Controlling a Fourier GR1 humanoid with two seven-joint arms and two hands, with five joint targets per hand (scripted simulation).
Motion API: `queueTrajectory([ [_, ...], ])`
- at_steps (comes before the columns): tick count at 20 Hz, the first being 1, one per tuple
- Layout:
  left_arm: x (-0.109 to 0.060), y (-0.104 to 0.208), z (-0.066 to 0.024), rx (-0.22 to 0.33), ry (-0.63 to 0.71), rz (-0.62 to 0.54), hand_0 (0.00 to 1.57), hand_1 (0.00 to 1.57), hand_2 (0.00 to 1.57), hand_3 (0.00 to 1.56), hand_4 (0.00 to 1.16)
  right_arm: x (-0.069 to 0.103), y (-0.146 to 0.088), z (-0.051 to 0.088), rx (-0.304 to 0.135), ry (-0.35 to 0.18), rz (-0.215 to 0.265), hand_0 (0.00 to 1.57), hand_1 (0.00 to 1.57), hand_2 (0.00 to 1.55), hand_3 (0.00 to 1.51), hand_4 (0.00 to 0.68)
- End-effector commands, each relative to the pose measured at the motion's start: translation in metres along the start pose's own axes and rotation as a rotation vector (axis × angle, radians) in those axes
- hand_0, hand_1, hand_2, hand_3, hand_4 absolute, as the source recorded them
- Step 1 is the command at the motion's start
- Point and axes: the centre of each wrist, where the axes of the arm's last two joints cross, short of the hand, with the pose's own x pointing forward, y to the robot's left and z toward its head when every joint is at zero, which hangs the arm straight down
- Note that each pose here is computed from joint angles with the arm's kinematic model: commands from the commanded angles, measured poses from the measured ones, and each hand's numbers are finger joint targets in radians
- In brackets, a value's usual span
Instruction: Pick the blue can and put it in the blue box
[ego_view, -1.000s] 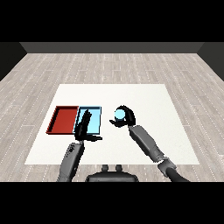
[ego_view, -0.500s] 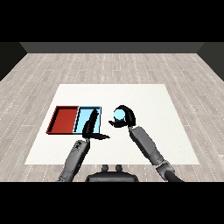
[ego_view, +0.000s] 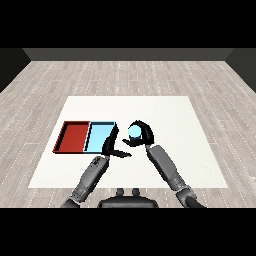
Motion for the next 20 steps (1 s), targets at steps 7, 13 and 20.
queueTrajectory([
  [7,0.009,-0.021,-0.0005,-0.023,0.053,-0.011,0.00,0.00,0.00,0.00,0.00,0.018,0.028,-0.001,0.041,-0.034,-0.039,1.39,1.39,1.45,1.41,0.680],
  [13,-0.020,-0.009,-0.0071,-0.046,0.046,0.030,0.00,0.00,0.00,0.00,0.00,0.013,0.014,-0.003,0.059,-0.033,-0.009,1.39,1.39,1.44,1.40,0.656],
  [20,-0.013,-0.030,-0.0058,-0.055,0.064,-0.007,0.00,0.00,0.00,0.00,0.00,0.023,0.050,0.005,0.110,-0.022,-0.019,1.42,1.42,1.43,1.39,0.651],
])
